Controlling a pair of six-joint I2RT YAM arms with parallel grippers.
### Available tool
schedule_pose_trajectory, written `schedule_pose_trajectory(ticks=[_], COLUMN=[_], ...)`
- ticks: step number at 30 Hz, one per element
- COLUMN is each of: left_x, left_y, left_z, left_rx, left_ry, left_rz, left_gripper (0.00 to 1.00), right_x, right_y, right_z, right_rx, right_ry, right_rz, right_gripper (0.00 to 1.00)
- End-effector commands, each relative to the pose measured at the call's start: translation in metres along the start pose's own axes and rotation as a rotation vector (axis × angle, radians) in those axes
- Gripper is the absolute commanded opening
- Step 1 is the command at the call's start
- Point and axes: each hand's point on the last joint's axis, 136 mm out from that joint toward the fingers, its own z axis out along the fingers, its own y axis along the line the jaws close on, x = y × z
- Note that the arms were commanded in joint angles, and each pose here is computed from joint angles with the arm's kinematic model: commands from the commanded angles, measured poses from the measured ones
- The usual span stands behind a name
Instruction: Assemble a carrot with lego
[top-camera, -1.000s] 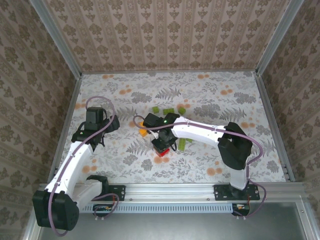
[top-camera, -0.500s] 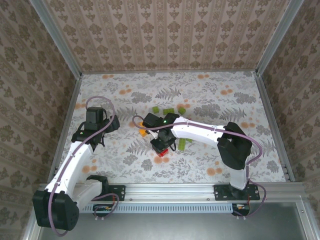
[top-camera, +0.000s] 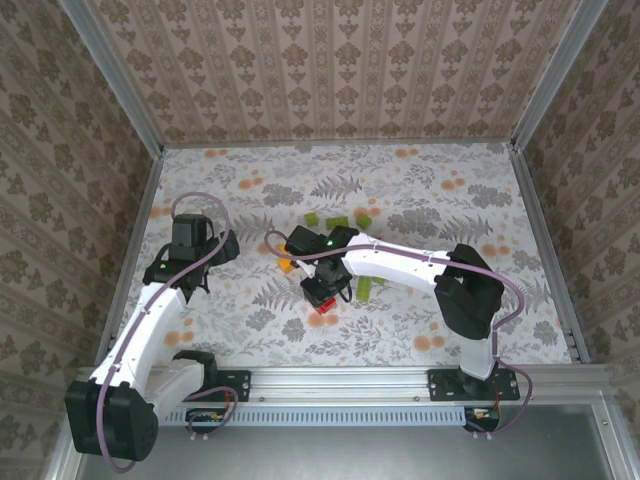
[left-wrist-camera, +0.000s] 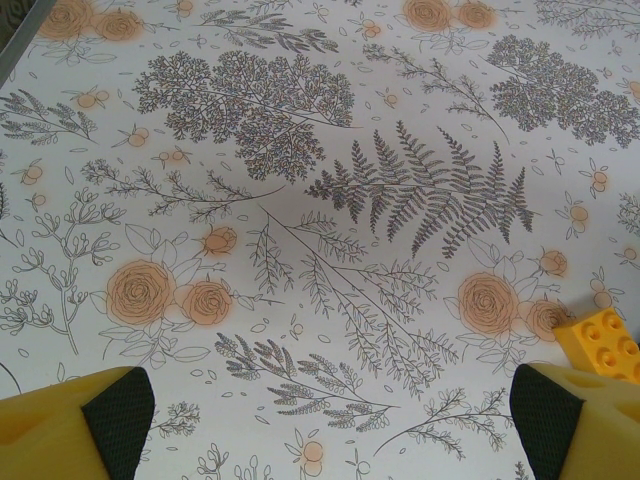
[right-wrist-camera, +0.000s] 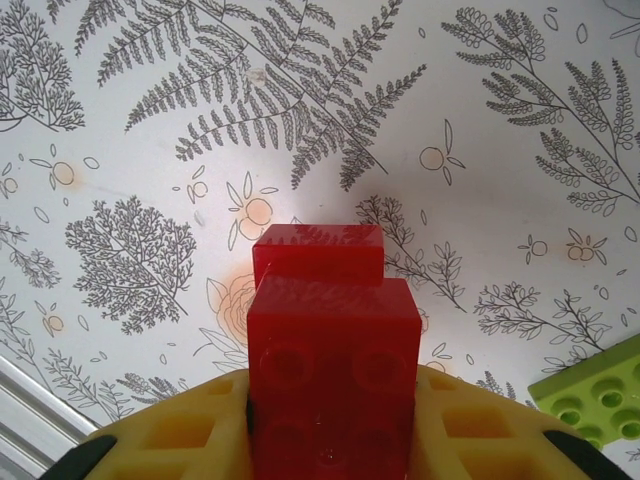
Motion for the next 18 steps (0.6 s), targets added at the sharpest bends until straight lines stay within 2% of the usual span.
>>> schedule_pose_trajectory(ticks=[1, 18], left_x=[-0.012, -0.012], left_y=[-0.003, -0.003], left_z=[-0.005, -0.005], left_rx=[0.001, 0.0], left_ry=[-0.024, -0.024], left_rz=[0.022, 0.021], left_gripper=[0.95, 0.95], right_x=[0.007, 0.025], right_y=[0.006, -0.003], right_z=[0.01, 0.027], right_rx=[-0.02, 0.037], right_ry=[0.036, 0.113], right_rz=[-0.004, -0.022], right_gripper=[0.33, 0.33])
